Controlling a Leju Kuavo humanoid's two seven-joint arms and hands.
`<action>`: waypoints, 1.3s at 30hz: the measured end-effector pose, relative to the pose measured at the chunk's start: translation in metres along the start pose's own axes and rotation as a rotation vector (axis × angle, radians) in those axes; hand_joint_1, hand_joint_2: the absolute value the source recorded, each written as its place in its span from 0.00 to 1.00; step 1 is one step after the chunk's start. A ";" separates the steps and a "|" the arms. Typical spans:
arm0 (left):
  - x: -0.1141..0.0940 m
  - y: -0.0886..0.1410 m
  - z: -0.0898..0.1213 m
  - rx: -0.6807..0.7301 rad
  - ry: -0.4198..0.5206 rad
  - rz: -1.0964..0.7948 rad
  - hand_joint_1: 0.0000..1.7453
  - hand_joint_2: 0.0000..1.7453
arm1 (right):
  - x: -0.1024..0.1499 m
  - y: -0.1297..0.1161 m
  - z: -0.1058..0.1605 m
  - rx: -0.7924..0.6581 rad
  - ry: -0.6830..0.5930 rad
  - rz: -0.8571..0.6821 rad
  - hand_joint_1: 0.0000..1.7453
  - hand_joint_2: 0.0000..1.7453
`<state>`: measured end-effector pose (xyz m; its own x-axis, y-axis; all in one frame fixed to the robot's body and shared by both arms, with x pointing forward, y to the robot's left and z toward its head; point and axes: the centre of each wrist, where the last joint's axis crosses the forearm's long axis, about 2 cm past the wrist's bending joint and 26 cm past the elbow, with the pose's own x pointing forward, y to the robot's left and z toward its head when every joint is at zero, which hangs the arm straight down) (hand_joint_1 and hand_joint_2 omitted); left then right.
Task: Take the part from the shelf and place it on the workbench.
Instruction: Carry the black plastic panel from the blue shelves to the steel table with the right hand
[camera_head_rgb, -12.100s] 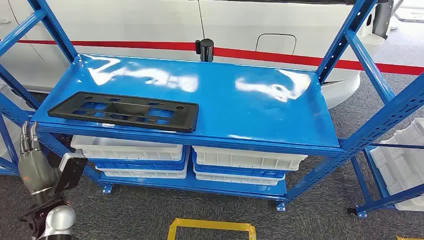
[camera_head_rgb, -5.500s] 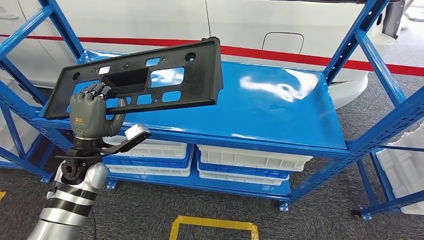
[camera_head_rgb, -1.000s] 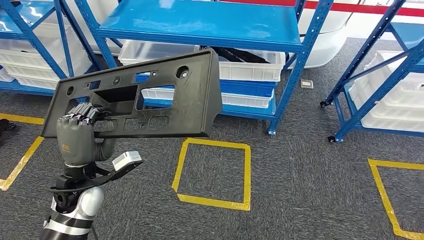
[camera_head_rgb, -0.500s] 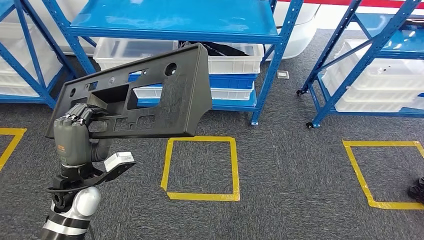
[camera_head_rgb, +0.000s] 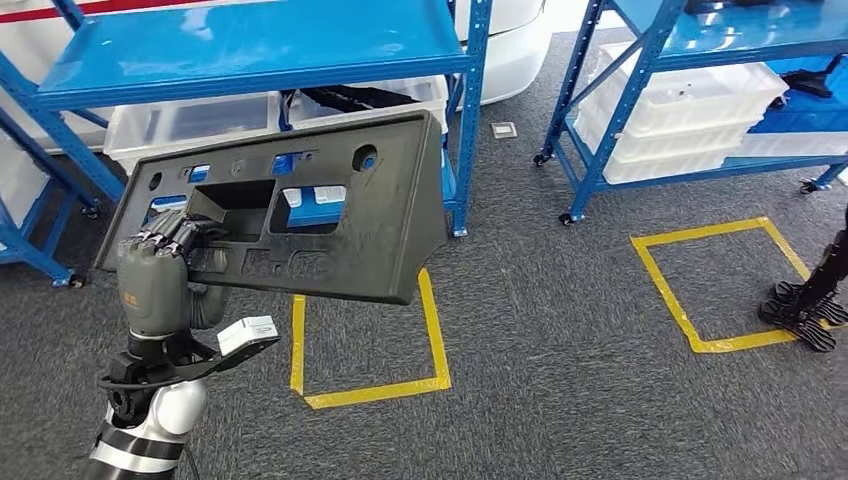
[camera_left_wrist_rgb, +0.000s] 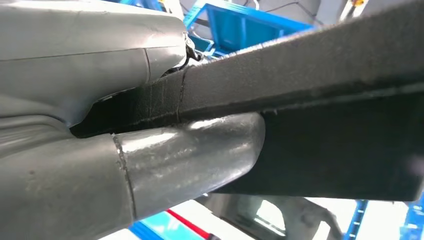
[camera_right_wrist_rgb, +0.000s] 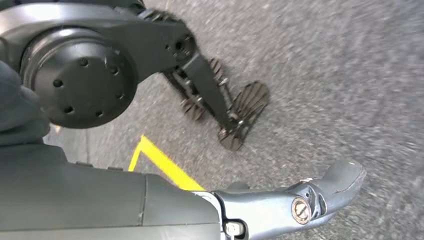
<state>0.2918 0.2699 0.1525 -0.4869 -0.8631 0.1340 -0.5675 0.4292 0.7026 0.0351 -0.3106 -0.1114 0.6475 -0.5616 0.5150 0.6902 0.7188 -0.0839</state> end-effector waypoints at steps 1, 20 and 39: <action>0.000 0.000 0.001 0.005 -0.005 -0.007 1.00 0.00 | 0.000 0.000 0.000 0.001 -0.002 -0.001 0.00 0.00; 0.007 -0.005 0.009 0.030 -0.089 -0.001 1.00 0.00 | -0.006 -0.001 0.003 -0.022 0.018 0.016 0.00 0.00; 0.009 -0.005 0.009 0.027 -0.103 0.008 1.00 0.00 | -0.009 0.005 0.005 -0.002 0.016 0.012 0.00 0.00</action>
<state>0.2839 0.2625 0.1438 -0.5566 -0.8281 0.0663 -0.5800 0.4445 0.6827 0.0313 -0.2999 -0.1120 0.6608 -0.5599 0.4999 0.6832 0.7245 -0.0916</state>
